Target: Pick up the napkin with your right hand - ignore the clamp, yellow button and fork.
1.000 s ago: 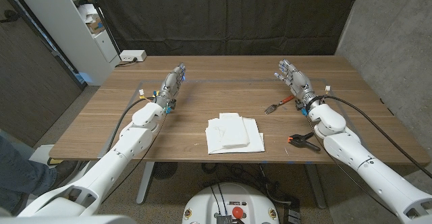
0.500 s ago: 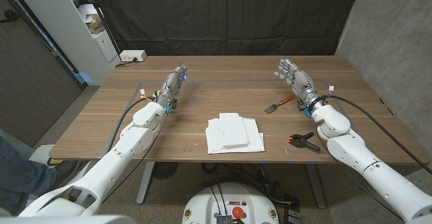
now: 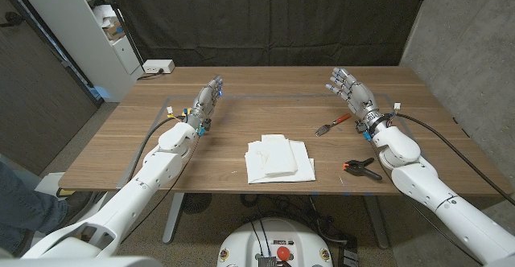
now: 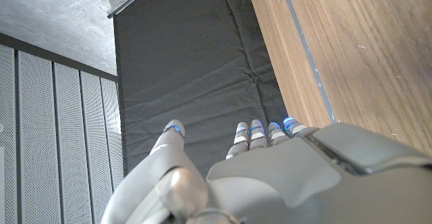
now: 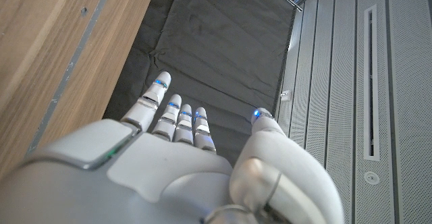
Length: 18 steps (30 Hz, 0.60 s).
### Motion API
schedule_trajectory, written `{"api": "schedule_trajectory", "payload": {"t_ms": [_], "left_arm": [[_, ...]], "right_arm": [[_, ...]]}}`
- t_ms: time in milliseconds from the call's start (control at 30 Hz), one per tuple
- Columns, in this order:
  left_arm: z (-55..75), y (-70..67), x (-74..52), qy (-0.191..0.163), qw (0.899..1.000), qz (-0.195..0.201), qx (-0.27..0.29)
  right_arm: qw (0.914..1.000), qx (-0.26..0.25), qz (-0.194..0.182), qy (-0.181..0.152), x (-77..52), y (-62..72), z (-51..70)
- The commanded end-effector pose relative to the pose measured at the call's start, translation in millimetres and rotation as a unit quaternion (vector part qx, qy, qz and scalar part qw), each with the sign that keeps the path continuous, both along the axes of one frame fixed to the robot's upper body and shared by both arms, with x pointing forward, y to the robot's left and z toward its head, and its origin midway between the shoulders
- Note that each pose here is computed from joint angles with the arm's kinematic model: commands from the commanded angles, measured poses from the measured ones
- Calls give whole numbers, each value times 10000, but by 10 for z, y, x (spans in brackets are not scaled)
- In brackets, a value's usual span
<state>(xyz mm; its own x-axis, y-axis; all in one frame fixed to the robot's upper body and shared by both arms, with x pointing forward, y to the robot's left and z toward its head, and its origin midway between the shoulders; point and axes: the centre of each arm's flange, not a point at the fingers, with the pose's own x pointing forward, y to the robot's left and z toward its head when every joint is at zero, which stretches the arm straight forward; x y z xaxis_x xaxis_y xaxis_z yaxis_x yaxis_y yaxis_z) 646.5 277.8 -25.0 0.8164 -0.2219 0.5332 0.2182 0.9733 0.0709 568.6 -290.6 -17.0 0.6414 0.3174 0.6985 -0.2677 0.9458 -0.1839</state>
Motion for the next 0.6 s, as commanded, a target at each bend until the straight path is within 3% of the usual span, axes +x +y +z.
{"api": "schedule_trajectory", "payload": {"t_ms": [33,600], "left_arm": [[8,62,-18,6,10000,44,21],[81,30,59,20,9999,-6,100]], "right_arm": [[9998,17,160,-107,-52,66,-36],[9987,-215,184,-419,-106,118,-61]]}}
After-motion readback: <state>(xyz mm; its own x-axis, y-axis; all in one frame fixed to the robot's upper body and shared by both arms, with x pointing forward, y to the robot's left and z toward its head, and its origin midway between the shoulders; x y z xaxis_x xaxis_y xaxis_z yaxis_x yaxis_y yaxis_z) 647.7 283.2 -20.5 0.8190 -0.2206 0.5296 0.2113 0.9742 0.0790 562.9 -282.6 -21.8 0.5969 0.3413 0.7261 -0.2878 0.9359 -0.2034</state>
